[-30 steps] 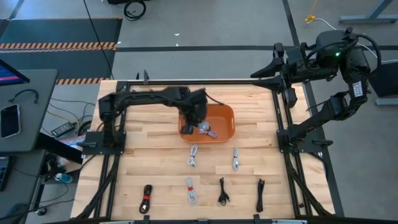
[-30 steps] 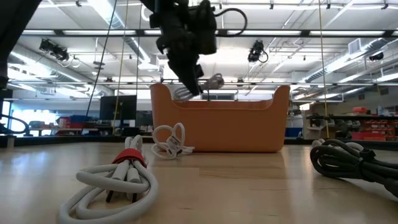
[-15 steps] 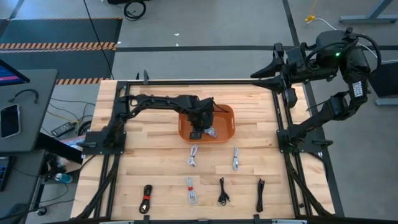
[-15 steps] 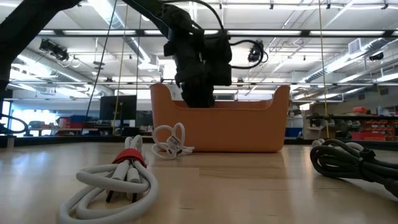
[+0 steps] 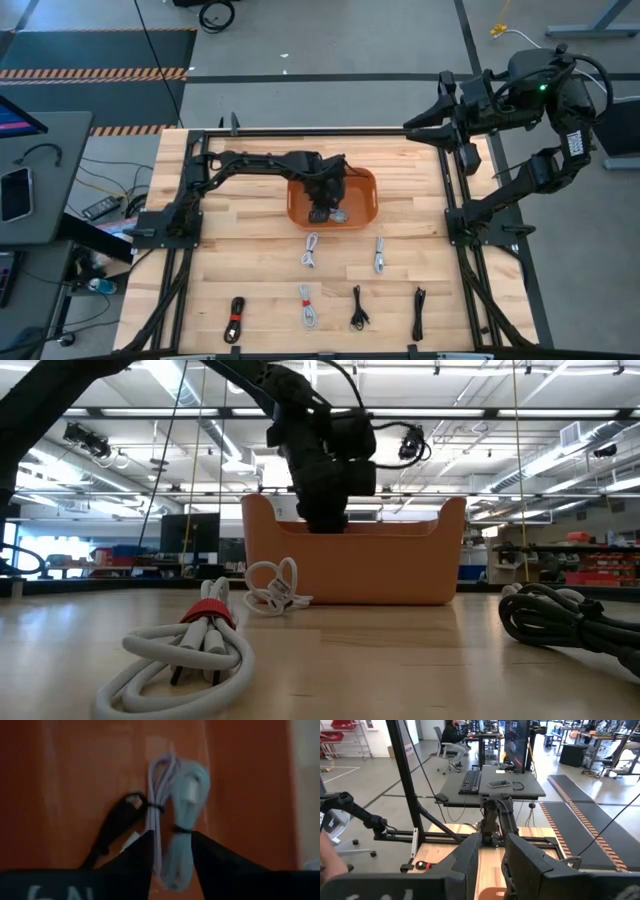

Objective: Pick and place USB-C Cables
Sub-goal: Put the blue USB cable into the orange bin, then put the black USB cable into the orange bin

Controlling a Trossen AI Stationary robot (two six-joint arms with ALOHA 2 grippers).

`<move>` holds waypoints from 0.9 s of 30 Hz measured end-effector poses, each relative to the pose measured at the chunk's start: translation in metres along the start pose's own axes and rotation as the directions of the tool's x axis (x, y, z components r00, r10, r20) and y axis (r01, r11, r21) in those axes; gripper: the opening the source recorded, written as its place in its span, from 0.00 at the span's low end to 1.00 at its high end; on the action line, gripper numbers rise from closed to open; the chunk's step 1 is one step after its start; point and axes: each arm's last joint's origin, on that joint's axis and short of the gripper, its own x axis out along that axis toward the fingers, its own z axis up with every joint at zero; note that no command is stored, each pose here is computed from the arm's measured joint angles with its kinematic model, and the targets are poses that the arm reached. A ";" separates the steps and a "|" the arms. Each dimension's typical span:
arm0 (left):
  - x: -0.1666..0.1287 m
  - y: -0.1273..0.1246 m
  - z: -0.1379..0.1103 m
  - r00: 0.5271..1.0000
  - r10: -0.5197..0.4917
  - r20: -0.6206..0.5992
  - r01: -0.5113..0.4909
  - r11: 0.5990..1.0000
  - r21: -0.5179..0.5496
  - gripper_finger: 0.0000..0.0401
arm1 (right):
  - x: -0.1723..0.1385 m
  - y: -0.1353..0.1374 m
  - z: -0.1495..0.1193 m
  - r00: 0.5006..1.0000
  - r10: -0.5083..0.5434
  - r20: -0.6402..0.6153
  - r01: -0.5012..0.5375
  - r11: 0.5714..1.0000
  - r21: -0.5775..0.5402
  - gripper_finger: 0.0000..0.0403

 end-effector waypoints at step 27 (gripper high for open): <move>-0.208 -0.106 -0.012 0.955 0.235 -0.180 -0.296 0.790 -0.537 0.36 | 0.019 -0.005 -0.050 0.850 -0.126 -0.511 0.262 0.944 0.203 0.27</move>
